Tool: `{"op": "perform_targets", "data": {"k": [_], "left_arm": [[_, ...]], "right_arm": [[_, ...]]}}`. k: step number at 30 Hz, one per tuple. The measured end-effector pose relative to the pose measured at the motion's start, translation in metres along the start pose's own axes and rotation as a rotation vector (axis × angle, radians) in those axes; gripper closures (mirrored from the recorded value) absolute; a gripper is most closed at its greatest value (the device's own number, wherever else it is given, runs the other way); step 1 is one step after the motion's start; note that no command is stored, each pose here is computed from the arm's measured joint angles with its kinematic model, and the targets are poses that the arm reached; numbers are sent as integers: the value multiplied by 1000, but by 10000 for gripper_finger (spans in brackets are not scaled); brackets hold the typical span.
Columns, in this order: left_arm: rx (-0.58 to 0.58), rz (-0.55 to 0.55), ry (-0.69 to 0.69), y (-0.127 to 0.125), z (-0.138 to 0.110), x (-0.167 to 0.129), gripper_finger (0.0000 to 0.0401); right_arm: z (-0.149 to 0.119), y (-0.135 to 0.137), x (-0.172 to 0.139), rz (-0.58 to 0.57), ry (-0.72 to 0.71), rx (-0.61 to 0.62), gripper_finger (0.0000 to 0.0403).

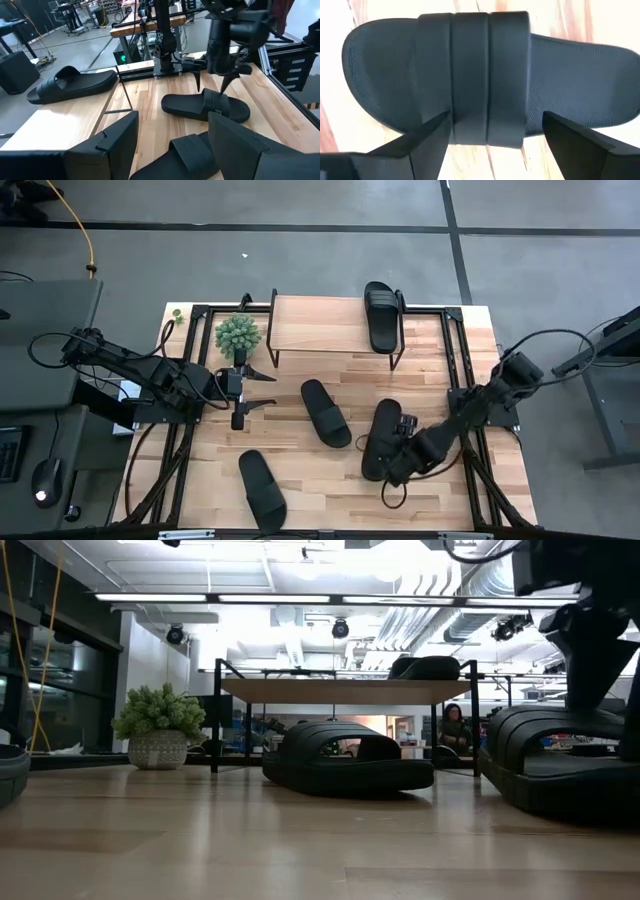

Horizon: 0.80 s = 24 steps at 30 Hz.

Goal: Pick and place slides into the shelf
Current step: Put the black slide on the shelf

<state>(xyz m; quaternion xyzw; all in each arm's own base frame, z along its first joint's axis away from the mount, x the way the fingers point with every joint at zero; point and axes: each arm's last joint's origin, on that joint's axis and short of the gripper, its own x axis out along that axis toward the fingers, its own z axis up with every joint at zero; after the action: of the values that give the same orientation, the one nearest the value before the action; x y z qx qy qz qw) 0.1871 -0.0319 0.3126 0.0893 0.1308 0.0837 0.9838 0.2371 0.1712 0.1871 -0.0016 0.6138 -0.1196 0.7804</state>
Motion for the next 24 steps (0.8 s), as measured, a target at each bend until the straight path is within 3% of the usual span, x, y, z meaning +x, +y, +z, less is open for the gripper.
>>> {"op": "perform_targets", "data": {"k": [12,24], "left_arm": [[-3,0,0,0,0,0,180],[2,-1,12,-1,-1,1,180]], "right_arm": [[23,49,-12,-175,-102,-98,96],[13,70,9,-263,-98,-136,108]]}}
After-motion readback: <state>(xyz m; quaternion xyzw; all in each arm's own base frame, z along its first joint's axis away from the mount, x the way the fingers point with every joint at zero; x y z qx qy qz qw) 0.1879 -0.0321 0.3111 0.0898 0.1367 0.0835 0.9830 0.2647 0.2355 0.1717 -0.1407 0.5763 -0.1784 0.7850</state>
